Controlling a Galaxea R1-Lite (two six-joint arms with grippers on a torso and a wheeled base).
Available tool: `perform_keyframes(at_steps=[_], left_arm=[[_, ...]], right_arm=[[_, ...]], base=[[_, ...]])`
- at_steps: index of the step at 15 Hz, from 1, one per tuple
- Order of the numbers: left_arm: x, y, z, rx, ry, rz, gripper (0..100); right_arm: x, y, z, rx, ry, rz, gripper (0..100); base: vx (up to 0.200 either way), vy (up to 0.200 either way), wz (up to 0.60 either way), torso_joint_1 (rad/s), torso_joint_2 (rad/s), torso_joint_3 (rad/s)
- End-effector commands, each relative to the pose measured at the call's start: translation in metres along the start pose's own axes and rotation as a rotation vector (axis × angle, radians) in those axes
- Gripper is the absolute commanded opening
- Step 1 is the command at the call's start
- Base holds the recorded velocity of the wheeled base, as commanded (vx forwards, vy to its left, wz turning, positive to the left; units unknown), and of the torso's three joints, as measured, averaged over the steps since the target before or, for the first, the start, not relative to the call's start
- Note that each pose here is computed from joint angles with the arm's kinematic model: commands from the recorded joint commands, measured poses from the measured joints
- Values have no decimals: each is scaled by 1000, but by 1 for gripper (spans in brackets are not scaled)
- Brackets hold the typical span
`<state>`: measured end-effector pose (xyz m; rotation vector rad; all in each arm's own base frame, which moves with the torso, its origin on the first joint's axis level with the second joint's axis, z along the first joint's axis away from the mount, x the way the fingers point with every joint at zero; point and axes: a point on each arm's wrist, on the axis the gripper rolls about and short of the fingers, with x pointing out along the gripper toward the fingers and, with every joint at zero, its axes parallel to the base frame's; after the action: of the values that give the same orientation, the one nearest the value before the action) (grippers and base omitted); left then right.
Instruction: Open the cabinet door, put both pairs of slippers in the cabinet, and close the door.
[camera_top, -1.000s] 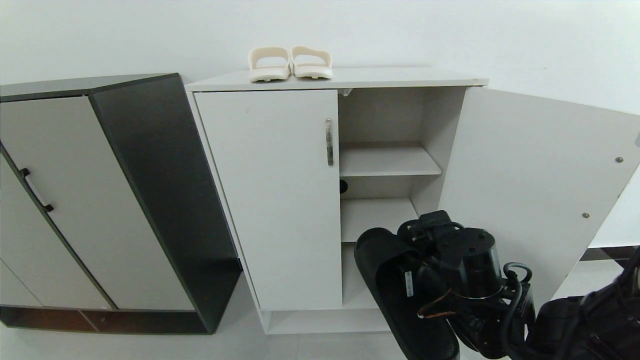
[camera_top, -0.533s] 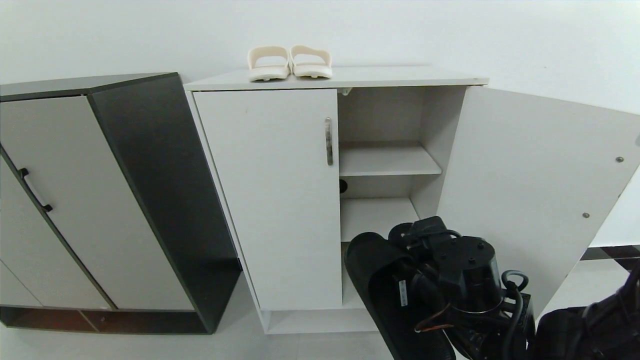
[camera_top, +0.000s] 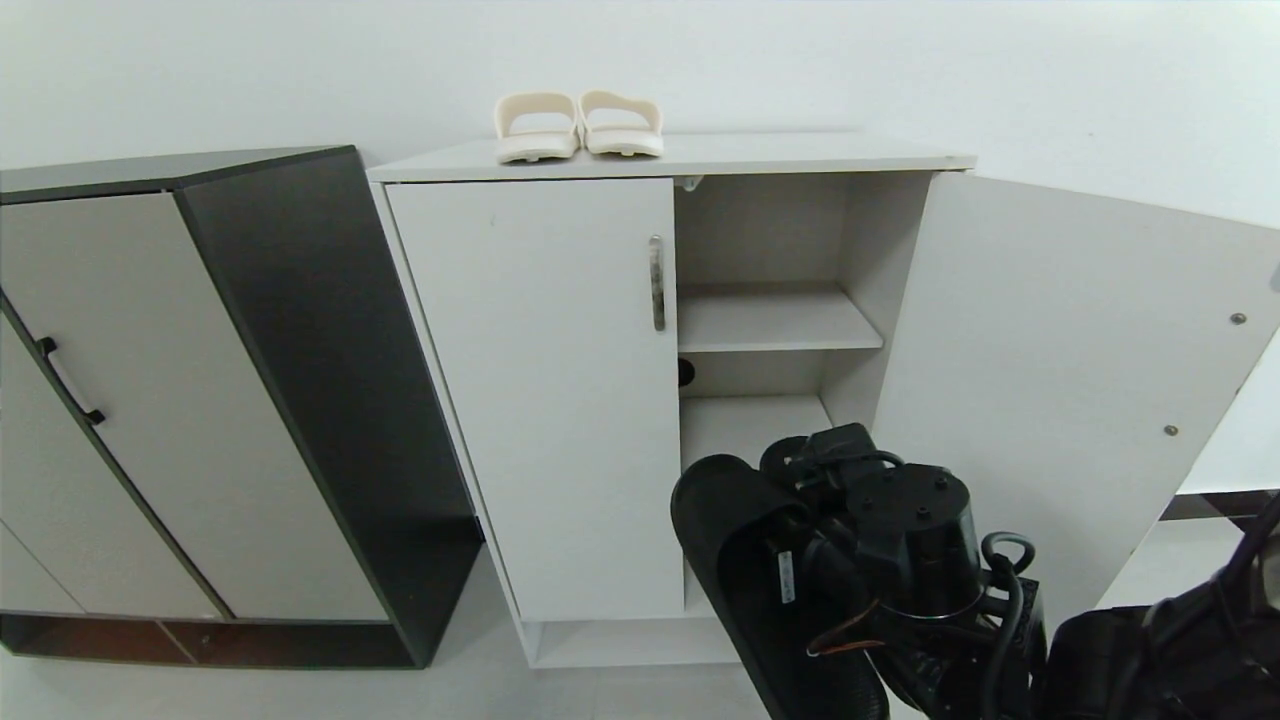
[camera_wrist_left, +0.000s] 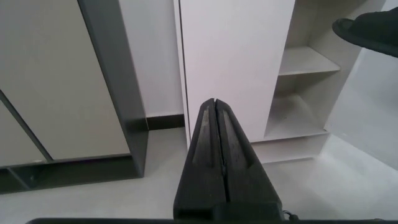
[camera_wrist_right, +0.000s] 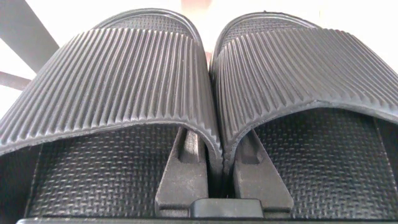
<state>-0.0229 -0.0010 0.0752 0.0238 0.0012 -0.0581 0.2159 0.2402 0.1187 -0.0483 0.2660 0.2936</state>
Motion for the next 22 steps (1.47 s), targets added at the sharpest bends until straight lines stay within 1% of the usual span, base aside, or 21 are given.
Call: perform_keyframes(at_steps=[1,3,6,7,9,12,16,20,22], left_arm=[[0,0,0,1,3,0,0],[0,0,0,-1,3,0,0],[0,0,0,1,3,0,0],[0,0,0,1,3,0,0],[0,0,0,1,3,0,0],[0,0,0,1,3,0,0],[0,0,0,-1,3,0,0],[0,0,0,-1,3,0,0],[0,0,0,-1,3,0,0]], right_arm=[[0,0,0,0,0,0,0],[0,1,-1,-2,1,3,0],[-2,11,-6,-16,11,32,0],[1,13,-10,-21,24,31,0],[8,15,-10,8,21,19,0],[20,14,-8,17,-10,-118,0],[32,6,-2,38,-27,-176,0],[45,-10,-6,45,-15,-235,0],[45,-11,-5,44,-20,-254,0]], base=[[0,-200,0,-2,-2,2],[0,-200,0,5,0,2],[0,-200,0,7,4,-1],[0,0,0,0,0,0],[0,0,0,0,0,0],[0,0,0,0,0,0],[0,0,0,0,0,0],[0,0,0,0,0,0],[0,0,0,0,0,0]])
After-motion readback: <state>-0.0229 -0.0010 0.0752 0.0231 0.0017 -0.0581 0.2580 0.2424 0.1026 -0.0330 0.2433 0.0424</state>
